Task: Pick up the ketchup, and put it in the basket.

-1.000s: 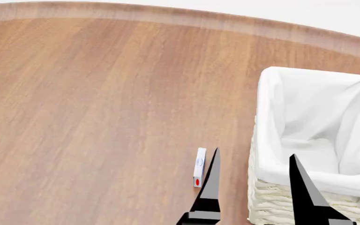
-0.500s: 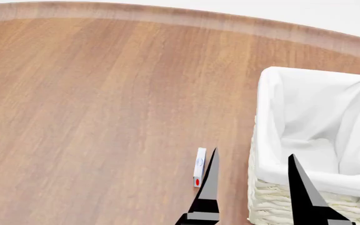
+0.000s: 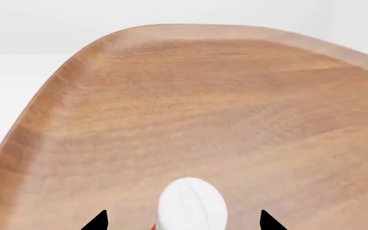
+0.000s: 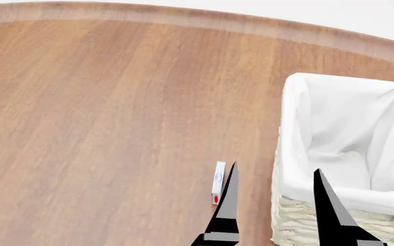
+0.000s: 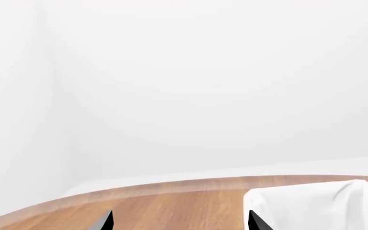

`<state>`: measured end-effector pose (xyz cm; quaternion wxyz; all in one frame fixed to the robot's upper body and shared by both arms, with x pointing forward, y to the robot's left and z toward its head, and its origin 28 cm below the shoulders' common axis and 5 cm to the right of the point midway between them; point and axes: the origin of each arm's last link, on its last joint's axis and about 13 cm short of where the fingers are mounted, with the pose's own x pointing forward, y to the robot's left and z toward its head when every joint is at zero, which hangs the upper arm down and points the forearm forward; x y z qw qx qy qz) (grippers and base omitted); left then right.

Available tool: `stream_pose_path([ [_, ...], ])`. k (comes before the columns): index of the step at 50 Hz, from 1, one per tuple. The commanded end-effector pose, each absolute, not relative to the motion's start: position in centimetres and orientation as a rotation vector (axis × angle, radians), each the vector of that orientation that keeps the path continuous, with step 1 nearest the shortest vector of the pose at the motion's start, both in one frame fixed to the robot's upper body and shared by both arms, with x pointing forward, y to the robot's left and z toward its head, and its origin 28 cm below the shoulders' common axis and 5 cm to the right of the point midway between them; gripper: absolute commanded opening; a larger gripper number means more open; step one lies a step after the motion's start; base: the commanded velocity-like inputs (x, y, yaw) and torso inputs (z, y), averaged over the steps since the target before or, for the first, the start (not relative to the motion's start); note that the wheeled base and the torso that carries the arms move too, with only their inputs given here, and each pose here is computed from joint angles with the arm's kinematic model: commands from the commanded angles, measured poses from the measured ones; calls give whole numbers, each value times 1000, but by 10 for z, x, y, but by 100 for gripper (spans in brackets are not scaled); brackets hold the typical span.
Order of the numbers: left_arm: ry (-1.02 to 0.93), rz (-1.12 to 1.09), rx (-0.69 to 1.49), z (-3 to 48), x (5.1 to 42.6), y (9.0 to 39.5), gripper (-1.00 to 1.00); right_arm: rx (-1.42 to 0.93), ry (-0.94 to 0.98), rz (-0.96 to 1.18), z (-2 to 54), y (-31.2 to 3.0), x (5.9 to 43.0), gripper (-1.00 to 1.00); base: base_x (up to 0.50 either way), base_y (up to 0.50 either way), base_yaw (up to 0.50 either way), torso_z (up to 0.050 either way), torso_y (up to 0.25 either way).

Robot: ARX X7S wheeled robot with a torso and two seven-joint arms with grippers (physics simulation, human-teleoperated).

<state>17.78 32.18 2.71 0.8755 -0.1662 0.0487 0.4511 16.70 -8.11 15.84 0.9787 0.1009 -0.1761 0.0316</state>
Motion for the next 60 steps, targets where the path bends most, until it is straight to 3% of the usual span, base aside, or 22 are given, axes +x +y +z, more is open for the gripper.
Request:
stream_pose_path([
  [1,110,951,-310,10,183,323,100,198,-377,29,155,-85,177,100,0,0,0,0,0],
  [60,108,952,-301,10,192,325,100,209,-360,34,152,-84,177,100,0,0,0,0,0],
])
